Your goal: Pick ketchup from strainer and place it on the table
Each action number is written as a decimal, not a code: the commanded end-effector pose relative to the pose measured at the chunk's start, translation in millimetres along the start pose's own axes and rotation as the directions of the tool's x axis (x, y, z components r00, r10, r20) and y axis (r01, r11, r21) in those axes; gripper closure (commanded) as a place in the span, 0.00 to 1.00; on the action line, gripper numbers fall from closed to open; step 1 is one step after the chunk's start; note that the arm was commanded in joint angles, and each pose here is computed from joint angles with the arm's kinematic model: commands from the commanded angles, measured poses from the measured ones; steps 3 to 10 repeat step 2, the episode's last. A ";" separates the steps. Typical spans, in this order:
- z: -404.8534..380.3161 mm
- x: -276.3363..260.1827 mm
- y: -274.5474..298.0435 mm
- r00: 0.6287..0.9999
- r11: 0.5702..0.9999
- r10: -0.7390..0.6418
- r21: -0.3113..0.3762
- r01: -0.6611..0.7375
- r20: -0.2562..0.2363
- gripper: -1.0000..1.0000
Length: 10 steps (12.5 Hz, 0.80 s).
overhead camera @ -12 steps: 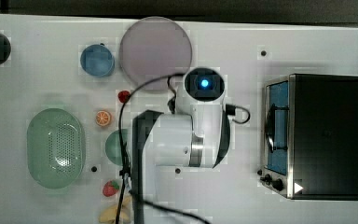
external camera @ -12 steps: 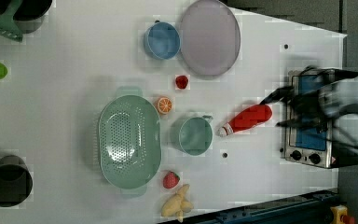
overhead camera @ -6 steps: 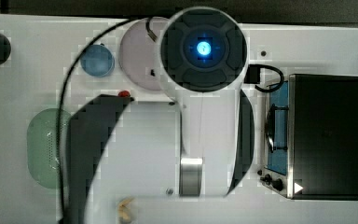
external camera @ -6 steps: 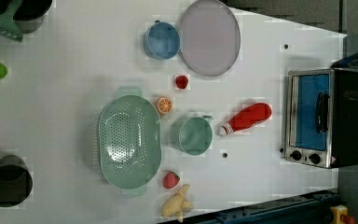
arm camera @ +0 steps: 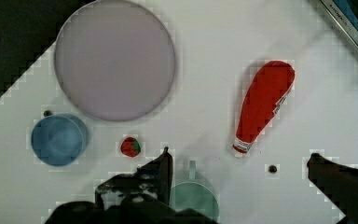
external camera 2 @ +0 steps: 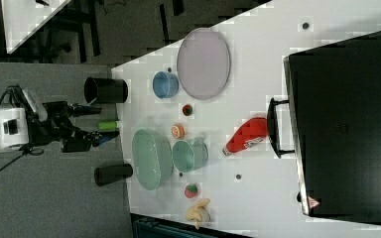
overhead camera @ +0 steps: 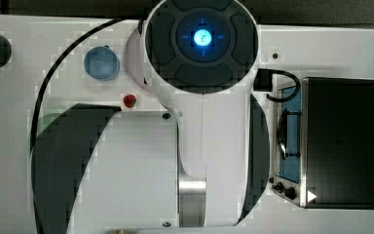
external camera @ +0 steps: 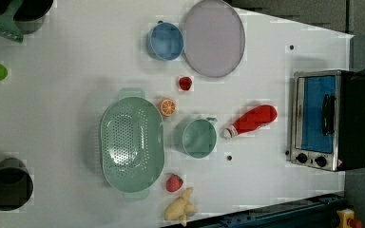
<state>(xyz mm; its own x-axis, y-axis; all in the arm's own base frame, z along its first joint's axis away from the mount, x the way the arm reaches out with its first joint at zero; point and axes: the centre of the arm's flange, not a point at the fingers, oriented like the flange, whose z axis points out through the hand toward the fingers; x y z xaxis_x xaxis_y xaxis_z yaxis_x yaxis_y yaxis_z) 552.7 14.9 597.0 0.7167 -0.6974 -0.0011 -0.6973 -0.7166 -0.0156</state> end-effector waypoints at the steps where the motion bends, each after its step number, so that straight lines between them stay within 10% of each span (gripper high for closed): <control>1: 33.5 23.0 13.0 0.998 0.998 0.050 -0.045 -0.048 0.049 0.00; 10: 34.7 23.3 12.8 0.997 0.998 0.050 -0.047 -0.047 0.051 0.00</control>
